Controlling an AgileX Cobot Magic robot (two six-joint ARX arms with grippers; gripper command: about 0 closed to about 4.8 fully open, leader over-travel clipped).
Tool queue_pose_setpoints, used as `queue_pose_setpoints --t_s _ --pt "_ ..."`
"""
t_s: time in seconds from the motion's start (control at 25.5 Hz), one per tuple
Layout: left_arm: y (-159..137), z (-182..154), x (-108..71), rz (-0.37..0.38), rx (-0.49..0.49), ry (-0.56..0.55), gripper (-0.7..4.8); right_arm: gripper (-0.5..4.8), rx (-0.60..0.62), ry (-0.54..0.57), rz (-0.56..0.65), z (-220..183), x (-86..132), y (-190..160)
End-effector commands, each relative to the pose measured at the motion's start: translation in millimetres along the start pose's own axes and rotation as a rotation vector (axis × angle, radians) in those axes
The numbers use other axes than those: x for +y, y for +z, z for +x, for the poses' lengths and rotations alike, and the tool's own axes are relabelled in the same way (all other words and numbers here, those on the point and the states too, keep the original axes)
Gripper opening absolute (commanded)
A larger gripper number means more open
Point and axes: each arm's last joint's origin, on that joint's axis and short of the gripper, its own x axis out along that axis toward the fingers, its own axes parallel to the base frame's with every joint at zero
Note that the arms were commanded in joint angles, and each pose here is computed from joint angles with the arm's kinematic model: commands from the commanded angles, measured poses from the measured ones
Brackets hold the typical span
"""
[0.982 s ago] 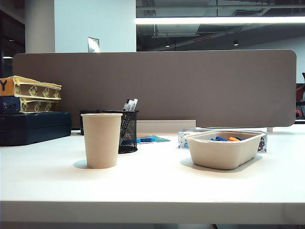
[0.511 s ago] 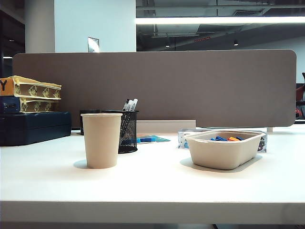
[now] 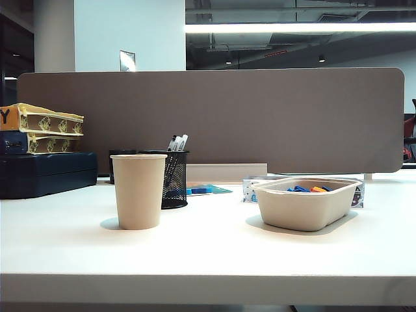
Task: Pick up one pen and put it in the pen container.
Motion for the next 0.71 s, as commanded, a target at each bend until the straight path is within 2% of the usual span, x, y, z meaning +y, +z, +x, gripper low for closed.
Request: queue_pose_setpoints --t_s 0.04,0.71 --pt "2.5 -0.2 -1.3 0.096 -0.014 -0.04 -0.05 -0.01 -0.049 0.007 -0.001 -0.3 0.5 4.1" --pt "1.4 -0.1 -1.7 0.113 -0.004 -0.056 -0.05 -0.01 -0.049 0.006 -0.001 -0.3 0.4 4.1"
